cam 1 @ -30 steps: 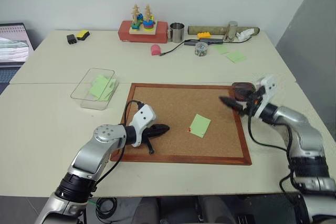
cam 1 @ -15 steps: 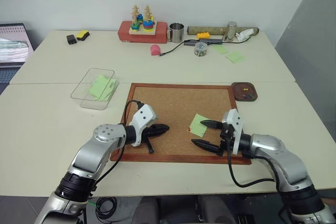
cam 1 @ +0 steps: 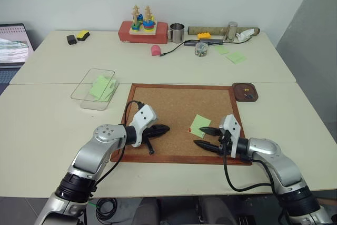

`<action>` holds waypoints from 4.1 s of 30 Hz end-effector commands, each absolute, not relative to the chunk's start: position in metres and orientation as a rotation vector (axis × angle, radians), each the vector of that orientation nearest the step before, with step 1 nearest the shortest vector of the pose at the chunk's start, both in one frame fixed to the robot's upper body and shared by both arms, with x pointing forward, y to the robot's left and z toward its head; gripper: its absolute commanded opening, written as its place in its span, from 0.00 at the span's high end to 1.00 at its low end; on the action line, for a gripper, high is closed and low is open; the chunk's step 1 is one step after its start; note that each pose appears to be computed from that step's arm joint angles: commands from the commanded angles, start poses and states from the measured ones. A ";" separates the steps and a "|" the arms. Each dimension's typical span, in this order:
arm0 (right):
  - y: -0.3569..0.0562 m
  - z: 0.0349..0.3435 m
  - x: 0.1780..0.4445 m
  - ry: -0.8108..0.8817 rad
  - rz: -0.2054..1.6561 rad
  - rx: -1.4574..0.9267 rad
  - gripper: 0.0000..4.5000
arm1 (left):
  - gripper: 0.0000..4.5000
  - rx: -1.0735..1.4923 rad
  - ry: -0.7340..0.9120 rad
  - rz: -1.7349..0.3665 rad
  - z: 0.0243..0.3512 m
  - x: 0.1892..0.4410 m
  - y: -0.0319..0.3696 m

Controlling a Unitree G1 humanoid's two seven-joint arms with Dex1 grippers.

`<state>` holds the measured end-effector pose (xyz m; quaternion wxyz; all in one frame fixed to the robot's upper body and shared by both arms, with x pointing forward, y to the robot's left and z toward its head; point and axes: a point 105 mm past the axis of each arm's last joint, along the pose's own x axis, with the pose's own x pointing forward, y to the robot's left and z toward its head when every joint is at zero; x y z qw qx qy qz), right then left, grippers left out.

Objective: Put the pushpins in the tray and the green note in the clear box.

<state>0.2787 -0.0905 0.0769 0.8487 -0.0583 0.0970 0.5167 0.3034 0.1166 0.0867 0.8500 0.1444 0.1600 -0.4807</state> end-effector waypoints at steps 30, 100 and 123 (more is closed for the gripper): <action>-0.093 0.150 0.293 0.019 1.015 -0.037 0.99 | 1.00 0.311 0.362 -1.011 0.084 0.302 0.118; -0.081 0.131 0.288 0.066 1.101 -0.142 0.01 | 1.00 0.289 0.335 -1.012 0.092 0.299 0.118; -0.053 0.091 0.293 0.176 1.111 -0.209 0.18 | 1.00 0.303 0.352 -1.026 0.087 0.297 0.116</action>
